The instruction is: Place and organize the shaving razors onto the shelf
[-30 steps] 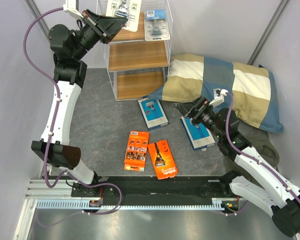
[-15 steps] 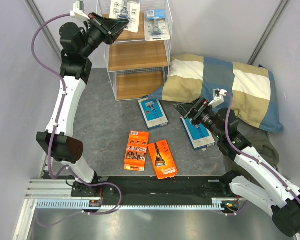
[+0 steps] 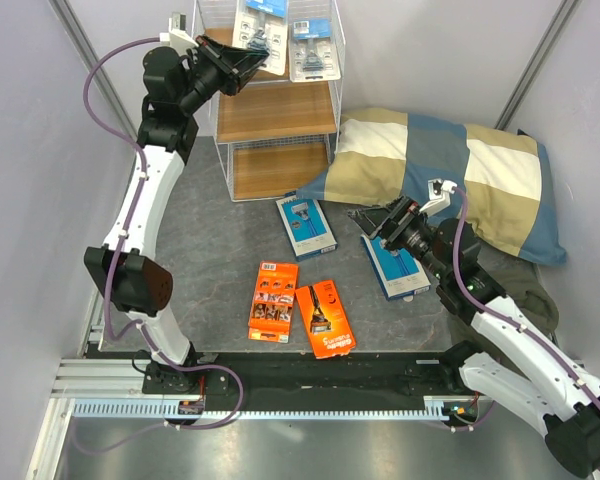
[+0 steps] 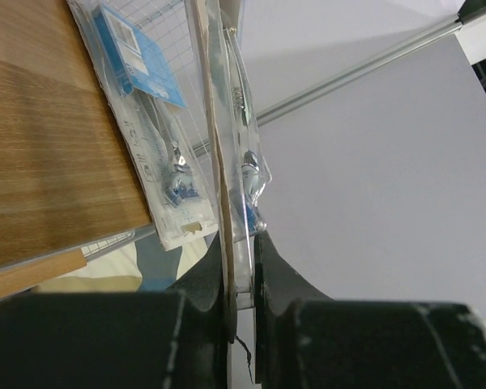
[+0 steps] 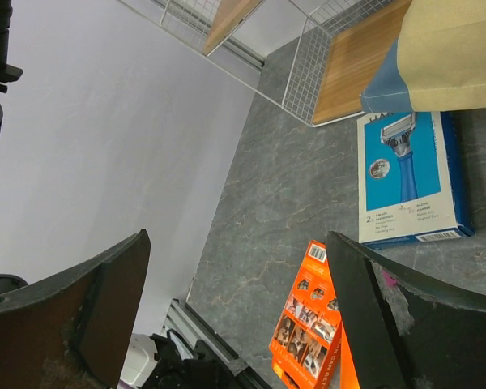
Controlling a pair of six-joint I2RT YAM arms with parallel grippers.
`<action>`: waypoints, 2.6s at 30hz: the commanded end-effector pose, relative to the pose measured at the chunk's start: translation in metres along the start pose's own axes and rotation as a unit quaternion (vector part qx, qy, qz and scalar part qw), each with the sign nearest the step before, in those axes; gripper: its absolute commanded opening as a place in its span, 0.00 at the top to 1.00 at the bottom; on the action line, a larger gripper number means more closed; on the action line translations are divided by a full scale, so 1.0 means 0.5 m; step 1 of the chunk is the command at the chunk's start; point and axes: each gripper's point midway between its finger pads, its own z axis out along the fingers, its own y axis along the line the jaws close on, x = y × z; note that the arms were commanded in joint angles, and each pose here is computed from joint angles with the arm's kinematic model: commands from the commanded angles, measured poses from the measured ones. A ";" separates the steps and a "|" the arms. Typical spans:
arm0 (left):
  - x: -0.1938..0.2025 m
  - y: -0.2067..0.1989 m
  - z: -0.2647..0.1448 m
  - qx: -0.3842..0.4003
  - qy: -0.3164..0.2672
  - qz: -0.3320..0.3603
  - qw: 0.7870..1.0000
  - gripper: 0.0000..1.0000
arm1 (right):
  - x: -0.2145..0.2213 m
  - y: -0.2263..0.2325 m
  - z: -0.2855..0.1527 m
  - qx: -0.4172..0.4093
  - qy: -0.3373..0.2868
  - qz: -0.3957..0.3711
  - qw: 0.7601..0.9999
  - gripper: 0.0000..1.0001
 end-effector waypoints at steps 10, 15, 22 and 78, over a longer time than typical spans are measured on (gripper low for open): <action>-0.006 0.055 0.039 -0.033 -0.015 0.044 0.998 0.97 | -0.003 -0.009 -0.011 0.007 -0.007 -0.018 1.000 0.02; -0.008 0.064 0.048 -0.041 -0.025 0.051 0.998 0.93 | -0.003 -0.010 -0.014 0.008 -0.007 -0.020 1.000 0.02; -0.006 0.071 0.051 -0.060 -0.022 0.074 0.995 0.78 | 0.001 -0.020 -0.012 0.015 -0.006 -0.021 1.000 0.02; 0.038 0.038 -0.003 -0.074 0.091 0.071 0.991 0.30 | 0.011 -0.036 -0.012 0.024 0.000 -0.019 1.000 0.02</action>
